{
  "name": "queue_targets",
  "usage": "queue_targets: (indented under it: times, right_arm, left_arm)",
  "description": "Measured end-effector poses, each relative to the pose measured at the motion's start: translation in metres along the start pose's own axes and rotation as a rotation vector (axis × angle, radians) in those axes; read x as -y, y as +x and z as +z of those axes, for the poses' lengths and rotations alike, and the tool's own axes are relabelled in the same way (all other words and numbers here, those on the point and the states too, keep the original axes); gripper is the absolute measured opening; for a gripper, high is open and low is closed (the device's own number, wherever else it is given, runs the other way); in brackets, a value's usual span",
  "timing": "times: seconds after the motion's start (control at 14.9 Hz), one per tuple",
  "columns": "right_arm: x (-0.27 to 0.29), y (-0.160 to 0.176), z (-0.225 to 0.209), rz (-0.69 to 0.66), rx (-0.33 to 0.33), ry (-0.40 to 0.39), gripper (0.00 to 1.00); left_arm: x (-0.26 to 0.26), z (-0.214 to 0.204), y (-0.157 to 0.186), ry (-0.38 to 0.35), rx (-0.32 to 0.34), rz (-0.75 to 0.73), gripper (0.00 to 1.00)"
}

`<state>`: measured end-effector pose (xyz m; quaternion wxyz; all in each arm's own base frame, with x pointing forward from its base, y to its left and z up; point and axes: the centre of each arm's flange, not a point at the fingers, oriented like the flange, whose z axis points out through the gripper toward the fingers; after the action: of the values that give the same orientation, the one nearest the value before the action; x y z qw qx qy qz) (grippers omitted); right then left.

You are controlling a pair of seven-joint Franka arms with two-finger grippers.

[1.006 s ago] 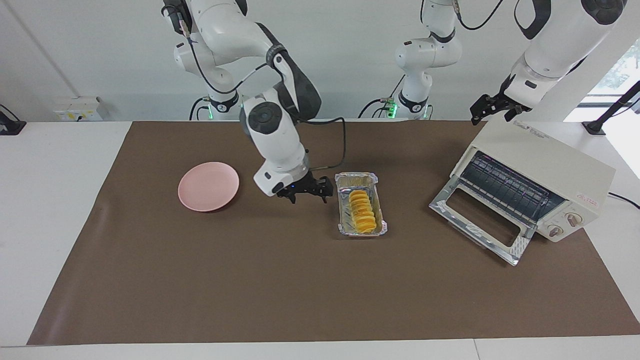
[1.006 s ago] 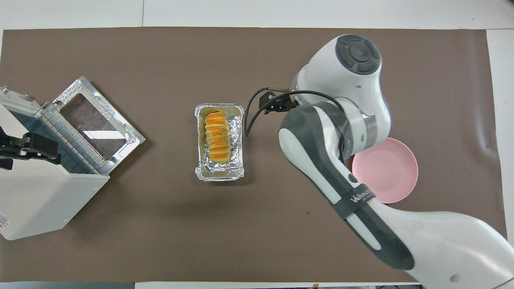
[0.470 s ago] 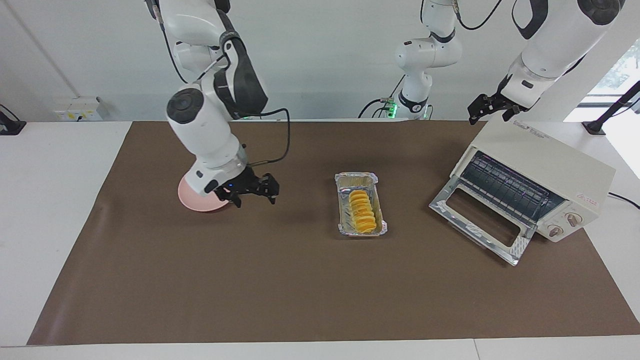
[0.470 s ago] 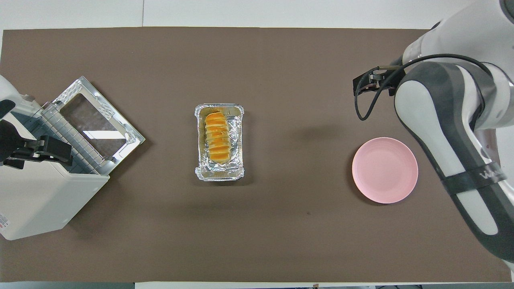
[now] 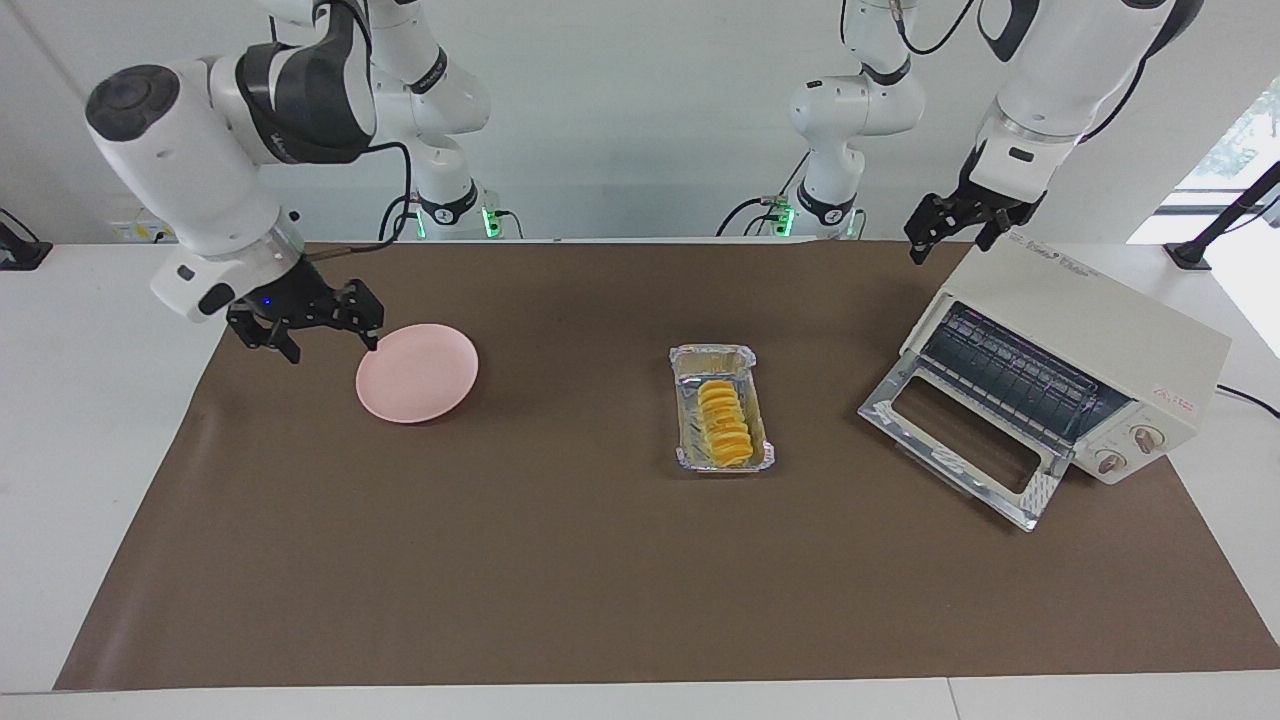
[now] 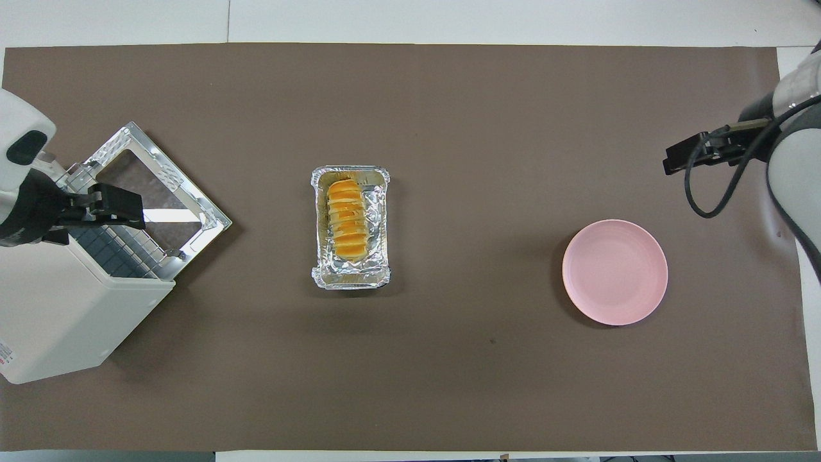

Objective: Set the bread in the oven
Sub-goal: 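Reach the left gripper to the foil tray and grasp it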

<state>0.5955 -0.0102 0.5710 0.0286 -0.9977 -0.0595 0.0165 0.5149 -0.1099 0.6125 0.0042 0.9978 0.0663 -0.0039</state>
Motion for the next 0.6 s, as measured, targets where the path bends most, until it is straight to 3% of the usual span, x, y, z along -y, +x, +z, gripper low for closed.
queue_targets:
  times: [0.2, 0.4, 0.6]
  right_arm:
    - [-0.002, -0.021, -0.019, 0.004, 0.037, -0.013, 1.00]
    - [0.002, -0.036, -0.021, -0.001, 0.105, -0.026, 1.00]
    - [0.004, -0.045, -0.029, -0.002, 0.099, -0.030, 1.00]
  left_arm:
    - [-0.075, 0.035, -0.006, -0.042, -0.049, -0.059, 1.00]
    - [-0.161, 0.093, -0.016, -0.040, -0.022, -0.067, 1.00]
    - [-0.216, 0.153, -0.015, -0.033, -0.016, -0.074, 1.00]
